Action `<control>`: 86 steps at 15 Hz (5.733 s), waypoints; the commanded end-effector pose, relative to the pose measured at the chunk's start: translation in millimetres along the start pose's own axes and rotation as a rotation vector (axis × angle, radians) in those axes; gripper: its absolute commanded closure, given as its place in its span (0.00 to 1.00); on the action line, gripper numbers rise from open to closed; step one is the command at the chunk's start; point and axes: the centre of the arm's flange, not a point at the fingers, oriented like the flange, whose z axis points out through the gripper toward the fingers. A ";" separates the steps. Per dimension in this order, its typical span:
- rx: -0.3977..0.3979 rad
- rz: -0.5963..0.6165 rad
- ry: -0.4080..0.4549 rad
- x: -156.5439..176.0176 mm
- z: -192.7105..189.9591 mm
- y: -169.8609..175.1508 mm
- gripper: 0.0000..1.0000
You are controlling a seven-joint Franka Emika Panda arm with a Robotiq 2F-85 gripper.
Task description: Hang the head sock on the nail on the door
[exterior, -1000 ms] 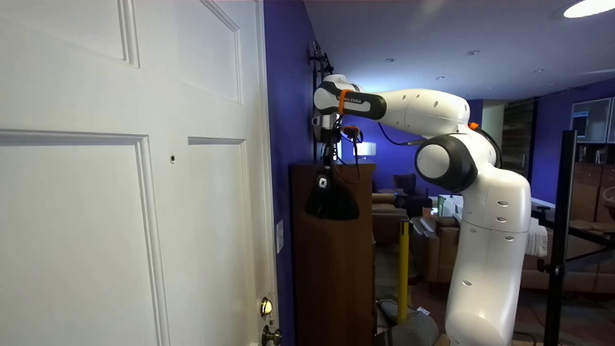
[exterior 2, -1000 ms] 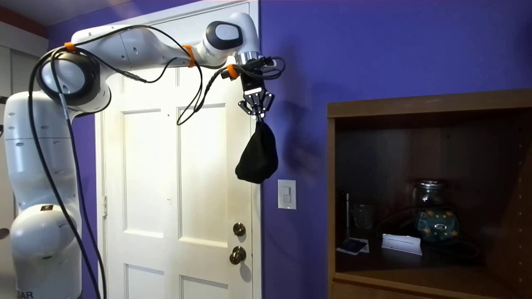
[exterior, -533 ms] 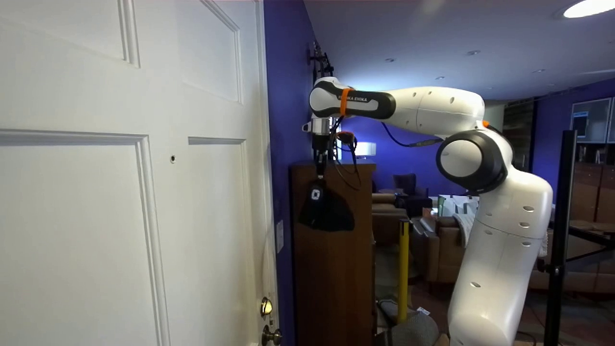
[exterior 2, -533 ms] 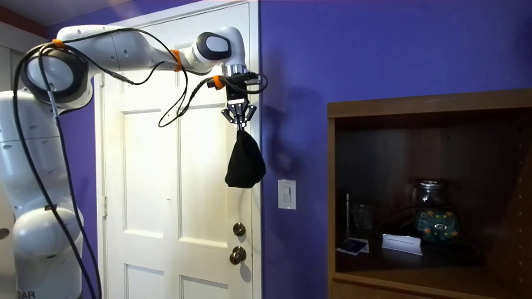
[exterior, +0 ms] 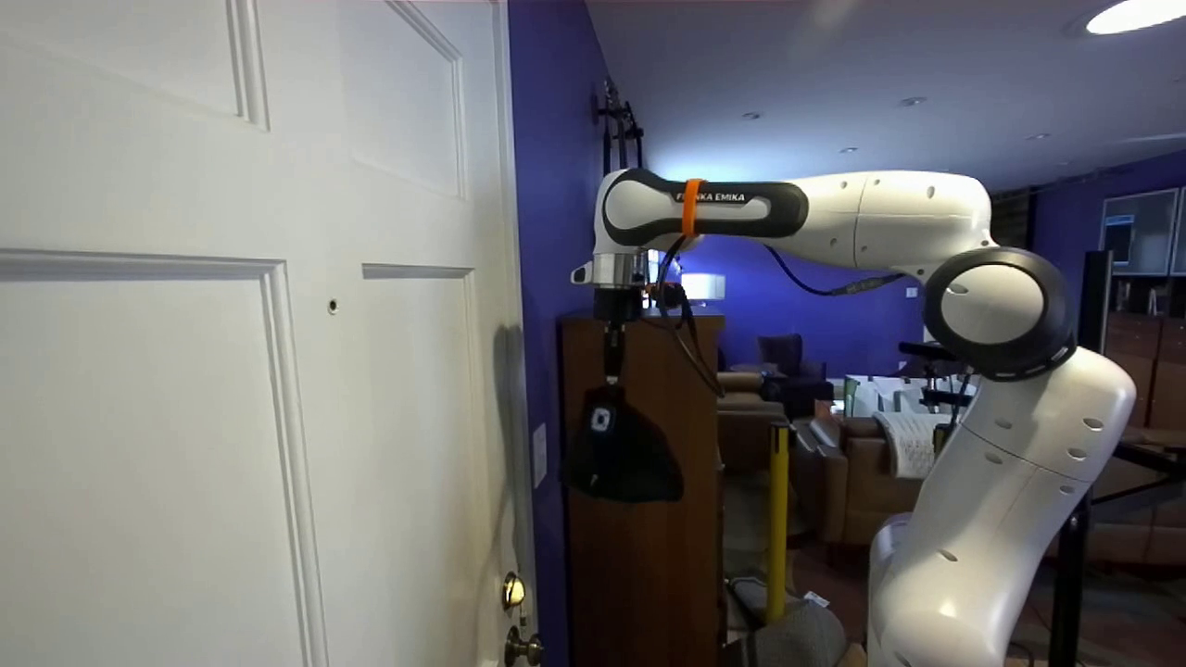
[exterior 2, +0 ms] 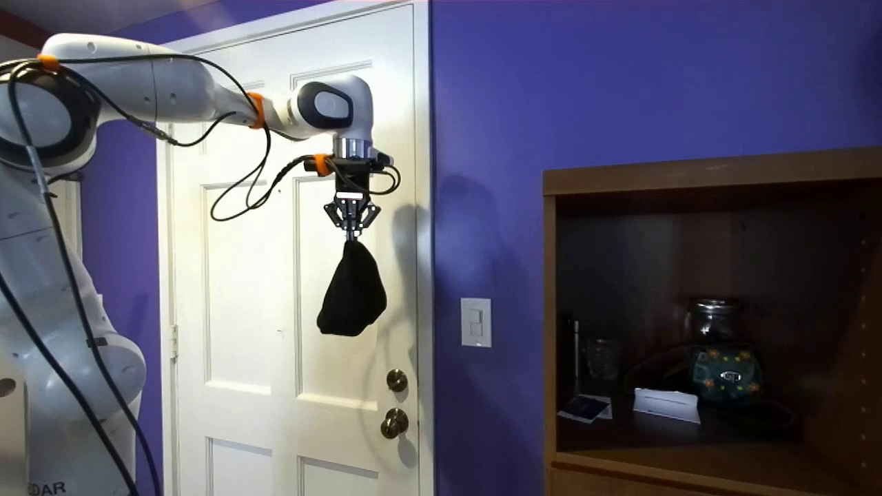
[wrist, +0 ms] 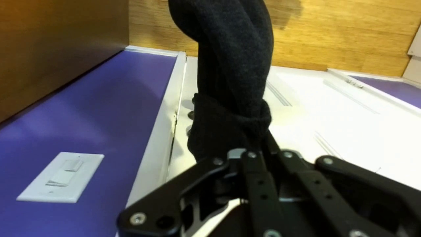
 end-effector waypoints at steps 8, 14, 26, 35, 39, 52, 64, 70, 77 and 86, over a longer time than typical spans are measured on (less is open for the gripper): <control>0.018 -0.032 -0.021 1.1 13.0 -7.8 0.93; 0.140 -0.212 -0.092 73.3 60.7 -78.2 0.98; 0.233 -0.227 -0.110 124.9 139.9 -224.7 0.98; 0.228 -0.268 -0.125 134.5 145.9 -233.2 0.98; 0.279 -0.240 -0.130 141.2 159.4 -247.3 0.98; 0.192 -0.126 0.053 162.9 206.7 -303.1 0.98; 0.164 -0.160 0.129 163.3 246.7 -308.7 0.98; 0.146 -0.170 0.157 165.4 261.9 -304.3 0.98; 0.146 -0.176 0.149 166.3 269.9 -305.2 0.68; 0.149 -0.181 0.155 166.1 266.3 -305.1 0.28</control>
